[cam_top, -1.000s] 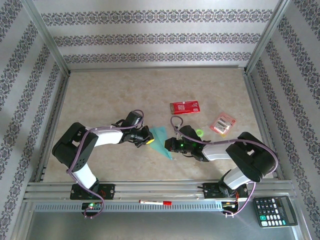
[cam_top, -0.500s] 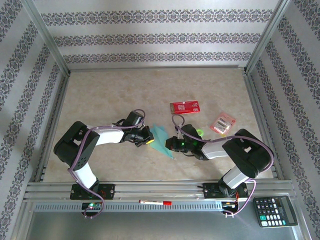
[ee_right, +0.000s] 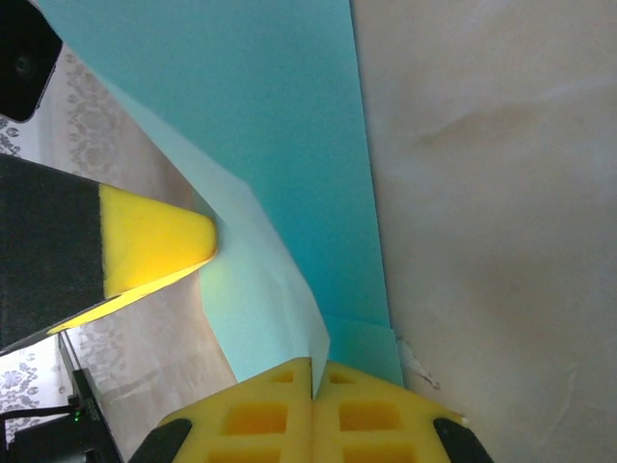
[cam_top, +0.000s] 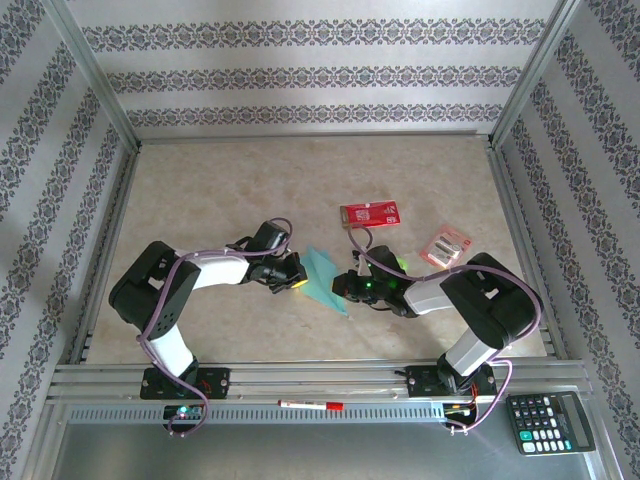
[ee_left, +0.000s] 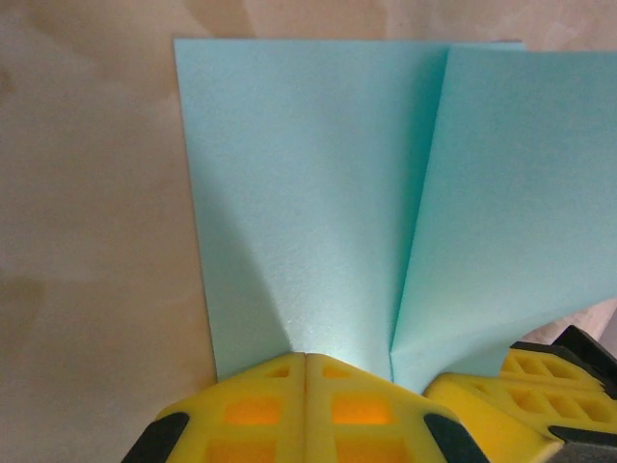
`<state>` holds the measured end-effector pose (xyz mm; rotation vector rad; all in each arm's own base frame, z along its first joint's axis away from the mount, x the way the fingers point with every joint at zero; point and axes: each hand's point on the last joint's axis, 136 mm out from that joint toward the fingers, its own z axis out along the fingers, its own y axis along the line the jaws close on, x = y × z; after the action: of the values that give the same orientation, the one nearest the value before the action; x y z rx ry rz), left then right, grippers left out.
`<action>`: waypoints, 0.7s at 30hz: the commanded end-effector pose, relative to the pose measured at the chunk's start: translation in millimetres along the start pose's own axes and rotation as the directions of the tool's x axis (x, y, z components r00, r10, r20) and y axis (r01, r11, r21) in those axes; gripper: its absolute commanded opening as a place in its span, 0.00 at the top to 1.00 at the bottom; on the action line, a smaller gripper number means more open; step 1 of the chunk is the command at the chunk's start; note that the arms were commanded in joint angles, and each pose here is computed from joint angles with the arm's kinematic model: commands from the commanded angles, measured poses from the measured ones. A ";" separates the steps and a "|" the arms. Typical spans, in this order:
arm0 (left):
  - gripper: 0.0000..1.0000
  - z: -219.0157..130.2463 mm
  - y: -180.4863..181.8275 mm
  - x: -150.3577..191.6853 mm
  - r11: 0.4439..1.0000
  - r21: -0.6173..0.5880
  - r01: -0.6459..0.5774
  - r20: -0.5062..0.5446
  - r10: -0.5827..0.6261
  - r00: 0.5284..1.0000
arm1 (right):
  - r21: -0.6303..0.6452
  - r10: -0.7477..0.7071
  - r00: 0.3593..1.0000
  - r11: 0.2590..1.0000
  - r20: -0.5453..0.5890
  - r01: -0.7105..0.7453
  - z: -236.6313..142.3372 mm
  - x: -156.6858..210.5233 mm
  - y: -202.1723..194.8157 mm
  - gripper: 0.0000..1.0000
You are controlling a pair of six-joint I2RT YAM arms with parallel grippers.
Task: Fold a paper plane with a square sheet of paper (pick it up from the middle)
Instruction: Fourth fold the wing at the center of the table.
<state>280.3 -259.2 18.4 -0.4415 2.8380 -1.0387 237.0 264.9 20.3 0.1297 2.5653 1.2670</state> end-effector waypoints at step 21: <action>1.00 5.0 17.5 0.7 0.988 -0.122 -0.095 -0.032 0.091 0.995 | 0.007 -0.003 0.997 1.000 -0.078 0.003 -1.1 -2.4 5.4 1.00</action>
<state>287.8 -263.1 17.6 -0.3097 2.8497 -1.0002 238.1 266.4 19.9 0.1185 2.6328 1.2757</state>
